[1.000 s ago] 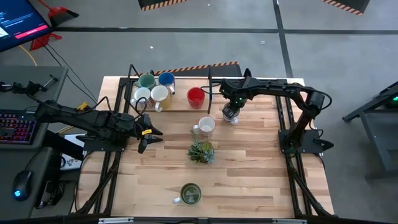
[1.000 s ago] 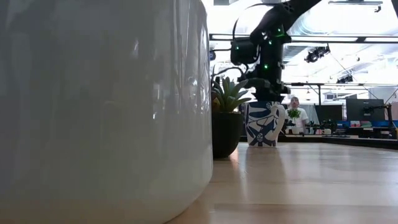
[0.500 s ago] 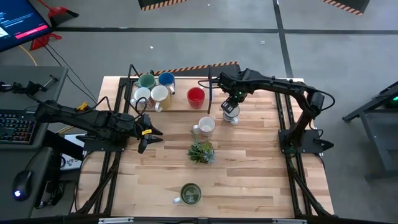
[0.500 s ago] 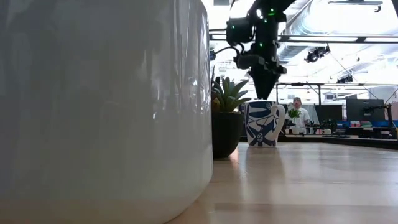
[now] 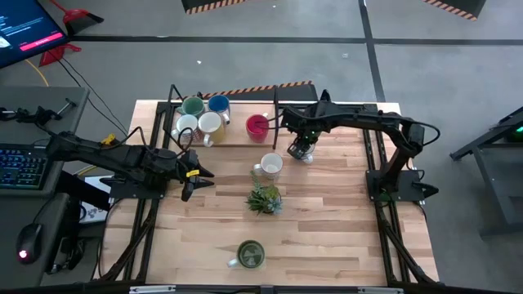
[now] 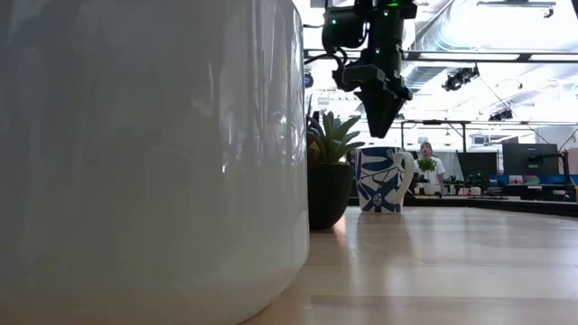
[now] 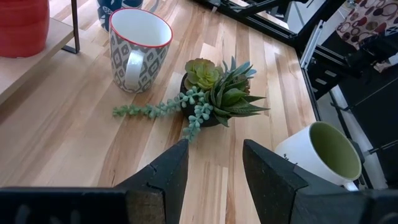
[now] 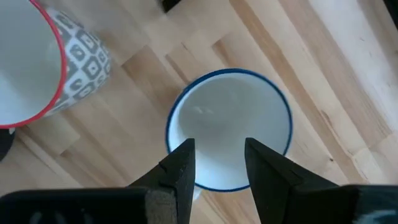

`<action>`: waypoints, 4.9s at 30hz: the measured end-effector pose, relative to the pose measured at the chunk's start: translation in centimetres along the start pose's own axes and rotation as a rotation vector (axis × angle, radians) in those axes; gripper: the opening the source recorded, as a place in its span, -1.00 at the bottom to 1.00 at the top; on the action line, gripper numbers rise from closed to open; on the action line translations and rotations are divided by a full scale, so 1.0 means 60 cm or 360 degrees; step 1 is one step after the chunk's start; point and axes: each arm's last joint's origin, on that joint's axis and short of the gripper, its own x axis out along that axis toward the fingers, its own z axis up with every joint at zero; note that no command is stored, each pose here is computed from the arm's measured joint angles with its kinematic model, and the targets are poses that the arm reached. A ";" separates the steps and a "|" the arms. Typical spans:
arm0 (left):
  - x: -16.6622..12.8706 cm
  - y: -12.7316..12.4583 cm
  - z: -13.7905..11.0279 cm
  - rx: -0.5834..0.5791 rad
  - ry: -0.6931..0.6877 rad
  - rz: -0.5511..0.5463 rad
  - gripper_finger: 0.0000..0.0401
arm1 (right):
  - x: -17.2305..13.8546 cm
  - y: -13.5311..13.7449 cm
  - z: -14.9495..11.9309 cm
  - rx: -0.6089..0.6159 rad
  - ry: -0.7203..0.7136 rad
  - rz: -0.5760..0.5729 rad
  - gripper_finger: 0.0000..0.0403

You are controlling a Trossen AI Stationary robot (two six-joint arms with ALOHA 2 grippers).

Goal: Place coffee mugs
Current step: Put the white green mug on the shelf

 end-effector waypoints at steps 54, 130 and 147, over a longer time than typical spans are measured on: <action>0.000 0.000 0.000 0.0056 0.0001 -0.0001 -0.29 | -0.040 0.182 -0.009 -0.0587 -0.0691 0.0505 -0.41; 0.004 -0.019 0.043 -0.0250 -0.0438 -0.0138 -0.29 | -0.121 0.036 -0.320 -0.0582 -0.1686 0.1012 -0.42; 0.066 -0.073 0.088 -0.0168 -0.0511 -0.0304 -0.29 | -0.026 0.025 -0.352 -0.0565 -0.1864 0.1225 -0.42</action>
